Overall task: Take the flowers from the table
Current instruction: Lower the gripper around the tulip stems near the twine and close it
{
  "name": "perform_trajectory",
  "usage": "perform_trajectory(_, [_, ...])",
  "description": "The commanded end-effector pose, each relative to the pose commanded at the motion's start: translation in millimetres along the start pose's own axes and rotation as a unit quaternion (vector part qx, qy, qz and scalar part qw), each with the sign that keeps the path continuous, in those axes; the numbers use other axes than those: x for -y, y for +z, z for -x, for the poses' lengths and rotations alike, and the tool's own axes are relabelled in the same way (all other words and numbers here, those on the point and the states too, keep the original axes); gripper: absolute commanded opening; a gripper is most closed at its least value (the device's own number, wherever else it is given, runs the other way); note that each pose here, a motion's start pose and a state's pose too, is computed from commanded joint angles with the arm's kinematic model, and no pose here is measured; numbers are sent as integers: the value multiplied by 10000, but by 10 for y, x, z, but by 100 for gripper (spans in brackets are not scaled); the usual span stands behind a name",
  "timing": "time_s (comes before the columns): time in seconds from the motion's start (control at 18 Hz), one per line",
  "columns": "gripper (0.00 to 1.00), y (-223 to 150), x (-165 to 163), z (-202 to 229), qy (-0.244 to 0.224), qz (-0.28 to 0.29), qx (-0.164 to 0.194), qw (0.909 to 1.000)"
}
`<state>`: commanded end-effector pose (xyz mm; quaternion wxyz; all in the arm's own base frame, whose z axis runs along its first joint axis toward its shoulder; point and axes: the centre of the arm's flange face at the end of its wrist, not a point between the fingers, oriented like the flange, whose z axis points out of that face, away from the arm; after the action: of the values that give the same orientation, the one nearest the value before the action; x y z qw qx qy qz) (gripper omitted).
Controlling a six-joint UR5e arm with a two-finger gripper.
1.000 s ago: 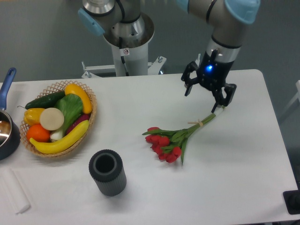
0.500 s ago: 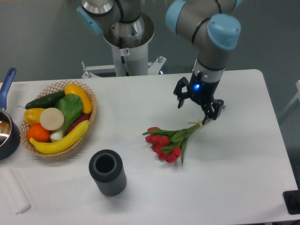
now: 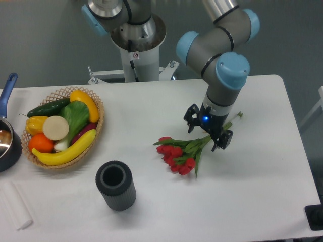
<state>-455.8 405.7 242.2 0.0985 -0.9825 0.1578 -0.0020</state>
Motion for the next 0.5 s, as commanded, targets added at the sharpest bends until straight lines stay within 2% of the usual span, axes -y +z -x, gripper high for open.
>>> perform_trajectory(0.17, [100,227,-61,-65,-4,105,-175,9998])
perform_trajectory(0.5, [100,308,-78,-117,195,301,-216,9991])
